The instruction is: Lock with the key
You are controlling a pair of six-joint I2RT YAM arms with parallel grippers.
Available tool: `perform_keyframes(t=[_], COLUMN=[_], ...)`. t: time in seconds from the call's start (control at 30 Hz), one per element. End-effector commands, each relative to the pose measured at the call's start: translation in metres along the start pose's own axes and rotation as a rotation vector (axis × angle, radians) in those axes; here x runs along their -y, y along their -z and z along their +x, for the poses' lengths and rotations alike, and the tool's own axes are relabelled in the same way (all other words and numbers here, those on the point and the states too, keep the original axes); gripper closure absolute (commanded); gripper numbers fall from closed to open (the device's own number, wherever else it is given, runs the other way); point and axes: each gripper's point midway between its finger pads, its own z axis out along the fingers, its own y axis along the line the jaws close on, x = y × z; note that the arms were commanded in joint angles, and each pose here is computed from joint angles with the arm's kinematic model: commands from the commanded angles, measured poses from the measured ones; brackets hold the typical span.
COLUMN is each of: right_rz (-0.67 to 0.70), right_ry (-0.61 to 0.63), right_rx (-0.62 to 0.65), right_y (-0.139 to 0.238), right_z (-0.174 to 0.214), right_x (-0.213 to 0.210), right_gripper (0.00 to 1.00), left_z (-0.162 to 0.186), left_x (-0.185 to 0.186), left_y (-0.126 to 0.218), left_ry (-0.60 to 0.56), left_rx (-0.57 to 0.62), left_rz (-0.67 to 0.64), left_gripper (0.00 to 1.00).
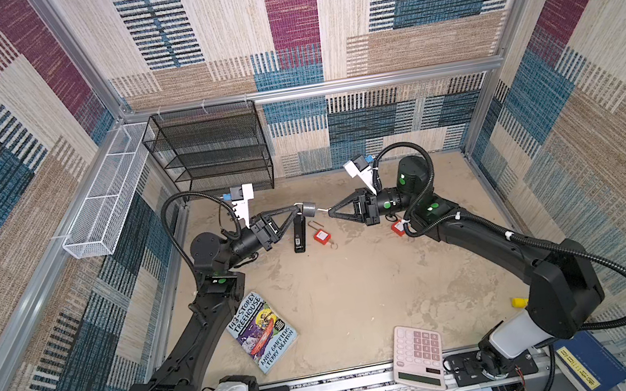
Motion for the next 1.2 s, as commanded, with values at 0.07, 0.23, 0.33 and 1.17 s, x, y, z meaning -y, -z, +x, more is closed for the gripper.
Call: perform_keyframes(t=[0.07, 0.23, 0.33, 1.17], right_rz=[0.063, 0.150, 0.214, 0.331], right_ry=[-0.012, -0.039, -0.044, -0.026], right_rx=[0.015, 0.042, 0.054, 0.103], right_y=[0.013, 0.036, 0.048, 0.087], right_z=[0.003, 0.008, 0.009, 0.008], right_x=[0.015, 0.036, 0.047, 0.054], right_gripper=[1.00, 1.00, 1.00, 1.00], left_z=[0.010, 0.058, 0.090, 0.250], left_x=[-0.007, -0.051, -0.075, -0.165], left_y=[0.005, 0.022, 0.037, 0.036], left_ry=[-0.029, -0.029, 0.002, 0.175], left_rx=[-0.086, -0.309, -0.451, -1.147], left_rz=[-0.022, -0.292, -0.401, -0.454], left_gripper=[1.00, 1.00, 1.00, 1.00])
